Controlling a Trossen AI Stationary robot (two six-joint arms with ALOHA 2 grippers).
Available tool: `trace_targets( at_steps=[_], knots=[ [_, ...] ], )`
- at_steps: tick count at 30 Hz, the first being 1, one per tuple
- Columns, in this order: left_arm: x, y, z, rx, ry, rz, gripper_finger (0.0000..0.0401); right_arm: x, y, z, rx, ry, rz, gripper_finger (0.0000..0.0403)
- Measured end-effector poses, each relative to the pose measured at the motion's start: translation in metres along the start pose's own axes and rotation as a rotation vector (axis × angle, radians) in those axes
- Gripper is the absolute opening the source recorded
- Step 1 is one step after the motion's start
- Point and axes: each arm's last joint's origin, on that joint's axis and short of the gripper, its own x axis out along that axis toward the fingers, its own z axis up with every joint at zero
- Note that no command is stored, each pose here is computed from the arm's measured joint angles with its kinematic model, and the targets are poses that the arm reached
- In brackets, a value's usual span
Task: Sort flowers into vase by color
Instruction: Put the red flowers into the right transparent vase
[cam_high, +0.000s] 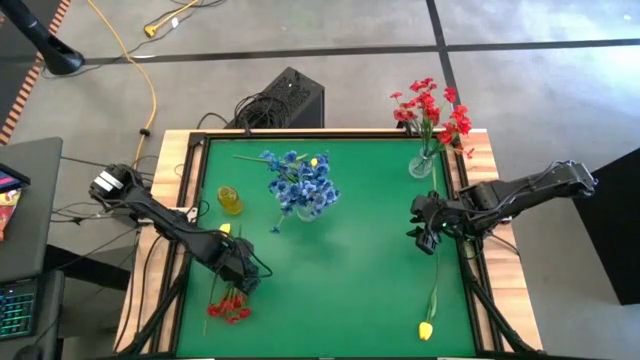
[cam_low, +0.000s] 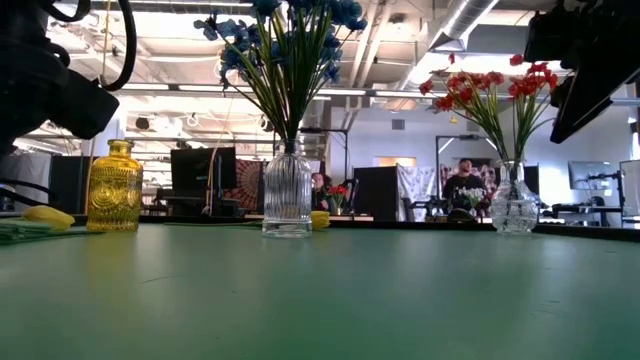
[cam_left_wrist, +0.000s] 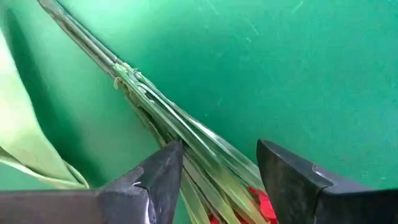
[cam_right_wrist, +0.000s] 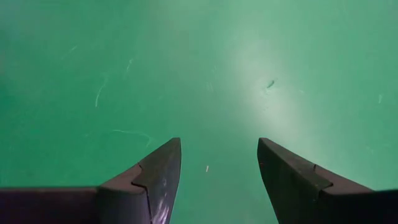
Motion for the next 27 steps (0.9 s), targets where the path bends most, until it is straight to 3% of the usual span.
trace_targets(
  at_steps=[5,11,14,23,27],
  knots=[
    [0.001,0.000,0.000,0.006,-0.005,0.005,0.0149,0.000,0.000,0.000,0.015,-0.002,0.001,0.0240],
    [0.001,-0.002,0.000,0.040,-0.020,-0.009,0.0055,0.000,0.000,0.000,0.021,-0.002,0.001,0.0240],
    [-0.001,-0.007,0.001,0.071,-0.035,-0.070,0.0011,0.000,0.001,0.000,0.022,-0.005,0.005,0.0240],
    [-0.033,-0.024,0.003,0.198,-0.167,-0.396,0.0001,-0.003,0.020,0.005,-0.097,-0.110,0.145,0.0240],
    [-0.047,-0.019,0.003,0.169,-0.228,-0.428,0.0000,-0.007,0.031,0.006,-0.149,-0.172,0.229,0.0240]
  ],
)
